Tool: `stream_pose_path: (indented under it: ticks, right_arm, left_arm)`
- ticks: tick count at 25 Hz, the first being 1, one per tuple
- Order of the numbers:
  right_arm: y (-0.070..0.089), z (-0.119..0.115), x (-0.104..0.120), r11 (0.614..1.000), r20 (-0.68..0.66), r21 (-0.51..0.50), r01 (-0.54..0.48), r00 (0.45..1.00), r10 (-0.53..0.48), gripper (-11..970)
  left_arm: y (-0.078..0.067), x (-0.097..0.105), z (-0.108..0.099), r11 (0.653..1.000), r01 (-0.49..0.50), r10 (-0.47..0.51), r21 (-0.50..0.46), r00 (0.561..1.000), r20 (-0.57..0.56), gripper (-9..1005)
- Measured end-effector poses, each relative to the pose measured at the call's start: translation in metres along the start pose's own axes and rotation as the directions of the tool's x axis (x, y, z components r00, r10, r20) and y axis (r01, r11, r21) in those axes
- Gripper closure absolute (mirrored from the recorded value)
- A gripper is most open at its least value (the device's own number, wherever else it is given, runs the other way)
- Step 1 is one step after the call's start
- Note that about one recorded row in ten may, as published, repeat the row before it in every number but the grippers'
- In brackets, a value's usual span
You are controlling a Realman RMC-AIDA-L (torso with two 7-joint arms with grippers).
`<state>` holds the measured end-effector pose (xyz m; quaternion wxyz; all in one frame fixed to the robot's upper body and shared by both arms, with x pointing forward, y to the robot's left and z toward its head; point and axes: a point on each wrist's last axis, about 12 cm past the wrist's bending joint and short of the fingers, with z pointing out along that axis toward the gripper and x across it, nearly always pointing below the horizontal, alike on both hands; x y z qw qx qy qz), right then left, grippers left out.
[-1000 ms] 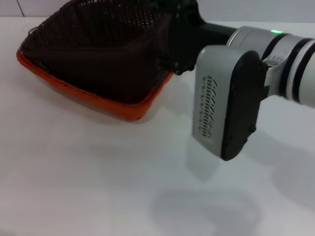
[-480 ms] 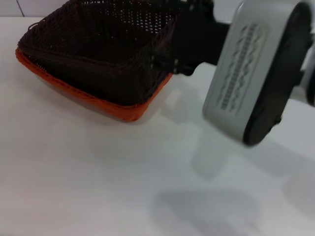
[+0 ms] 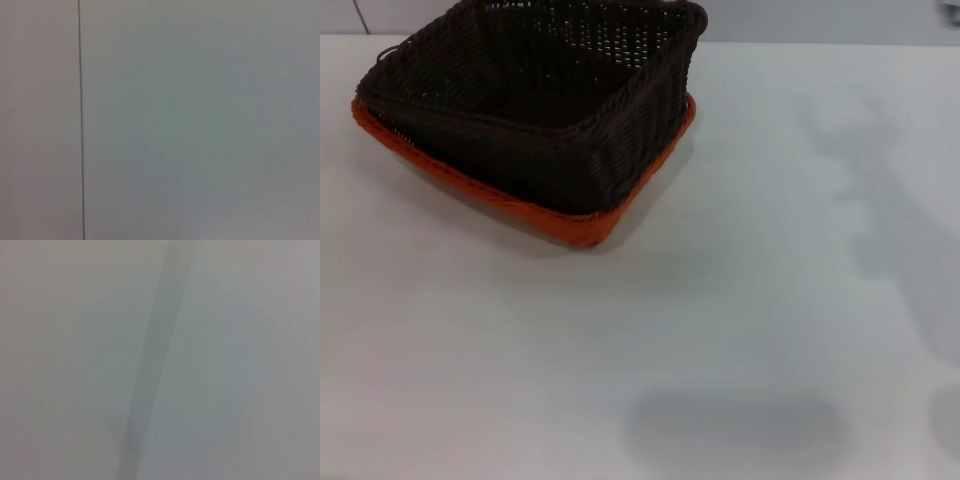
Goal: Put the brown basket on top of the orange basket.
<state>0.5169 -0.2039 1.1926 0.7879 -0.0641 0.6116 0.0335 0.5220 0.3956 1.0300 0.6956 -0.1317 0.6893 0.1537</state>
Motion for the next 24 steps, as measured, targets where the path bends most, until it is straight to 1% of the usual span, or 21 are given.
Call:
stream_pose_path:
  ticks: [1, 3, 4, 5, 6, 8, 9, 10, 11, 12, 13, 14, 15, 24]
  right_arm:
    - [0.0, 0.0, 0.0, 1.0, 0.0, 0.0, 0.0, 1.0, 0.0, 201]
    - [-0.02, -0.013, 0.024, 0.986, 0.028, 0.121, -0.117, 0.993, 0.114, 201]
    - [-0.031, -0.021, 0.037, 0.969, 0.053, 0.179, -0.172, 0.985, 0.165, 201]
    - [-0.048, -0.035, 0.059, 0.936, 0.095, 0.258, -0.24, 0.97, 0.222, 201]
    - [-0.048, -0.035, 0.059, 0.936, 0.095, 0.258, -0.24, 0.97, 0.222, 201]
    - [-0.064, -0.052, 0.078, 0.904, 0.142, 0.333, -0.269, 0.962, 0.234, 200]
    - [-0.07, -0.058, 0.084, 0.891, 0.157, 0.365, -0.27, 0.961, 0.227, 200]
    - [-0.078, -0.072, 0.096, 0.872, 0.167, 0.422, -0.249, 0.967, 0.195, 200]
    - [-0.081, -0.078, 0.099, 0.868, 0.169, 0.438, -0.232, 0.97, 0.174, 200]
    - [-0.081, -0.078, 0.099, 0.868, 0.169, 0.438, -0.232, 0.97, 0.174, 200]
    - [-0.082, -0.087, 0.104, 0.873, 0.175, 0.448, -0.192, 0.977, 0.126, 200]
    - [-0.082, -0.087, 0.104, 0.873, 0.175, 0.448, -0.192, 0.977, 0.126, 200]
    - [-0.081, -0.092, 0.106, 0.878, 0.184, 0.446, -0.172, 0.978, 0.098, 200]
    - [-0.076, -0.1, 0.112, 0.889, 0.161, 0.431, -0.154, 0.983, 0.092, 200]
  left_arm:
    - [0.001, 0.0, -0.001, 1.0, 0.001, -0.001, -0.001, 1.0, 0.005, 302]
    - [0.002, -0.001, -0.002, 1.0, 0.001, -0.001, -0.004, 1.0, 0.015, 302]
    - [0.003, -0.002, -0.002, 1.0, 0.0, 0.0, -0.004, 1.0, 0.022, 302]
    - [0.003, -0.003, -0.002, 1.0, 0.0, 0.0, -0.004, 1.0, 0.028, 302]
    - [0.004, -0.003, -0.003, 1.0, 0.001, -0.001, -0.006, 0.999, 0.032, 302]
    - [0.005, -0.002, -0.004, 1.0, 0.003, -0.002, -0.012, 0.999, 0.034, 302]
    - [0.006, -0.002, -0.004, 1.0, 0.003, -0.003, -0.014, 0.999, 0.035, 302]
    - [0.008, -0.002, -0.006, 1.0, 0.004, -0.003, -0.019, 0.999, 0.034, 302]
    - [0.008, -0.002, -0.006, 1.0, 0.004, -0.003, -0.019, 0.999, 0.034, 302]
    - [0.008, -0.001, -0.006, 1.0, 0.005, -0.004, -0.02, 0.999, 0.034, 302]
    - [0.008, -0.001, -0.006, 1.0, 0.005, -0.004, -0.02, 0.999, 0.034, 302]
    - [0.008, -0.001, -0.006, 1.0, 0.005, -0.004, -0.02, 0.999, 0.034, 302]
    - [0.008, -0.001, -0.006, 1.0, 0.005, -0.004, -0.021, 0.999, 0.035, 302]
    - [0.009, -0.002, -0.007, 1.0, 0.006, -0.005, -0.023, 0.999, 0.041, 302]
